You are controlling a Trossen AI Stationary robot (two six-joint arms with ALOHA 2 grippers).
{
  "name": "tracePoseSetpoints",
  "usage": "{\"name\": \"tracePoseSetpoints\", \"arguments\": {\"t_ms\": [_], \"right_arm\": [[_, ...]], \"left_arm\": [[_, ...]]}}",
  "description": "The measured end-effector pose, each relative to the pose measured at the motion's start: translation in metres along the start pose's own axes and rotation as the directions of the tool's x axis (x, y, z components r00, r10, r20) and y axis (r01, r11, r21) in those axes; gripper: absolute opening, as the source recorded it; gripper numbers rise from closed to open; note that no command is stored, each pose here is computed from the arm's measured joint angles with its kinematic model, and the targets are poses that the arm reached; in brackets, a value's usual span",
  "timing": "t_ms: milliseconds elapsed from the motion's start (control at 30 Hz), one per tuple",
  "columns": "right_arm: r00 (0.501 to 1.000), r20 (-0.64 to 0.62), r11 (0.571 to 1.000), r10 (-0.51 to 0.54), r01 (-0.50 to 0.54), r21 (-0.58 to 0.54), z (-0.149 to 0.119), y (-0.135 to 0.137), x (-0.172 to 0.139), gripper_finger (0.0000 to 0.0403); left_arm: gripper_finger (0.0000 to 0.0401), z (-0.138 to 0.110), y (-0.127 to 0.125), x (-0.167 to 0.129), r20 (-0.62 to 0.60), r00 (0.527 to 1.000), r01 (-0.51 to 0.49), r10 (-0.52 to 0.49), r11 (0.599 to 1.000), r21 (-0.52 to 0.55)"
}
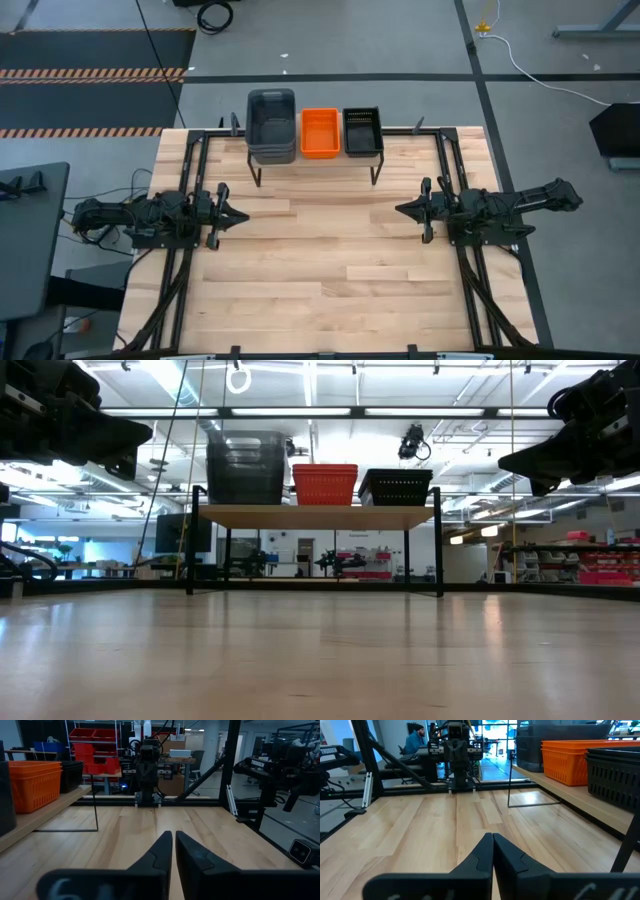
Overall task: Stack baskets on shelf by color
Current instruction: Return to Home Position
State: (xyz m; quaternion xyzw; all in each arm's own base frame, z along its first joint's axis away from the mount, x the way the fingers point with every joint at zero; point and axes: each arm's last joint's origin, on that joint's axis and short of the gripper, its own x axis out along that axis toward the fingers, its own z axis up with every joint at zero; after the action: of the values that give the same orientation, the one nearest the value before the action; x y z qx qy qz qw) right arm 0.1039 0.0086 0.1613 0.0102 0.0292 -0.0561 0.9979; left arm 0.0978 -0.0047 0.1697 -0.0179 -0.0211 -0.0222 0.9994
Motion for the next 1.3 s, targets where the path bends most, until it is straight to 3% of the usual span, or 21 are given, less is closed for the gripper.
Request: {"name": "tracePoseSetpoints", "arguments": {"t_ms": [1300], "right_arm": [[1.000, 0.000, 1.000, 0.000, 0.000, 0.000, 0.0000, 0.0000, 0.0000, 0.0012]], "left_arm": [[0.0030, -0.0001, 0.0000, 0.0000, -0.001, 1.000, 0.000, 0.000, 1.000, 0.000]]}}
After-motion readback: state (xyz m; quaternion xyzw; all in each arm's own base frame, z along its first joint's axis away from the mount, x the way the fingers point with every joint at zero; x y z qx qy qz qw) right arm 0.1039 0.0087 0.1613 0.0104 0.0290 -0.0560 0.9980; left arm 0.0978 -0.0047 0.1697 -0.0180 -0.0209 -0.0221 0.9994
